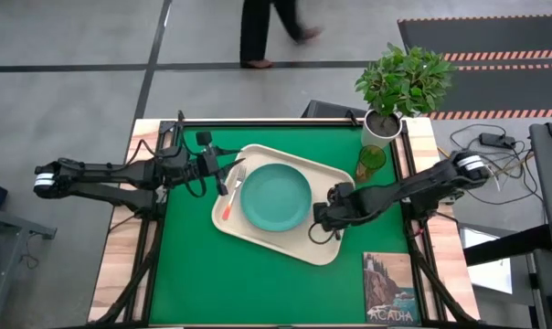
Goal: Pick and place plate/cup/fork/spoon on tray
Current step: Put the black spoon on the white tray to the right of the green plate
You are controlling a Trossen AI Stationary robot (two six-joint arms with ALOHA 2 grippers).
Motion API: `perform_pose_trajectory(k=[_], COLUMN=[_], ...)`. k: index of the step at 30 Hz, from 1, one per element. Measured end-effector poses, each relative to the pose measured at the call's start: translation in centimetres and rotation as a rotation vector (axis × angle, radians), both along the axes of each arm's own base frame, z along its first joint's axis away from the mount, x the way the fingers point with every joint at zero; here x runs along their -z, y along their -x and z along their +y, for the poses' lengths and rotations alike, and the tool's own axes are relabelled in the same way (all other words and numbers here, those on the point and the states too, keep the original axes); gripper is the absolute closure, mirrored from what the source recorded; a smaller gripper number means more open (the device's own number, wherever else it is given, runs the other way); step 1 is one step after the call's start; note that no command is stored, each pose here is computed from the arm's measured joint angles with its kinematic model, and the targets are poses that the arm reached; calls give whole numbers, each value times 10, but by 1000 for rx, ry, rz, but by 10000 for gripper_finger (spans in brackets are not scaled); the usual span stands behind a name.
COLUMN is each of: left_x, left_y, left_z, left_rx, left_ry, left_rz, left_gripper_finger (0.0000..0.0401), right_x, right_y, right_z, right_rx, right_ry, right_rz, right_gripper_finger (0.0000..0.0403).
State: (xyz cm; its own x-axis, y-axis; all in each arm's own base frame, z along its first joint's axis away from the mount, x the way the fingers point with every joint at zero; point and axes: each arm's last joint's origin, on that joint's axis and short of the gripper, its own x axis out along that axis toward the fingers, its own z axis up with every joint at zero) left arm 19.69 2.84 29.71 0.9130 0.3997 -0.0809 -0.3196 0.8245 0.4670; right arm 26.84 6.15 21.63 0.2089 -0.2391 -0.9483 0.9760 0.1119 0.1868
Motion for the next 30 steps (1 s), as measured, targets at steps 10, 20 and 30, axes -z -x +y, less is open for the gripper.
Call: perform_pose_trajectory(k=[10,20,30], left_x=[-3,-6,-14], left_y=[17,36,52], left_z=[1,-1,-3], left_rx=[-89,-89,-91], left_ry=[-6,5,27], left_rz=[33,46,-16], left_gripper_finger=[320,320,320], right_x=[36,50,51], right_y=[-42,-49,-50], right_z=[8,9,9], right_rx=[162,284,314], right_ry=[46,40,49], right_rz=[39,34,8], right_gripper_finger=[394,393,326])
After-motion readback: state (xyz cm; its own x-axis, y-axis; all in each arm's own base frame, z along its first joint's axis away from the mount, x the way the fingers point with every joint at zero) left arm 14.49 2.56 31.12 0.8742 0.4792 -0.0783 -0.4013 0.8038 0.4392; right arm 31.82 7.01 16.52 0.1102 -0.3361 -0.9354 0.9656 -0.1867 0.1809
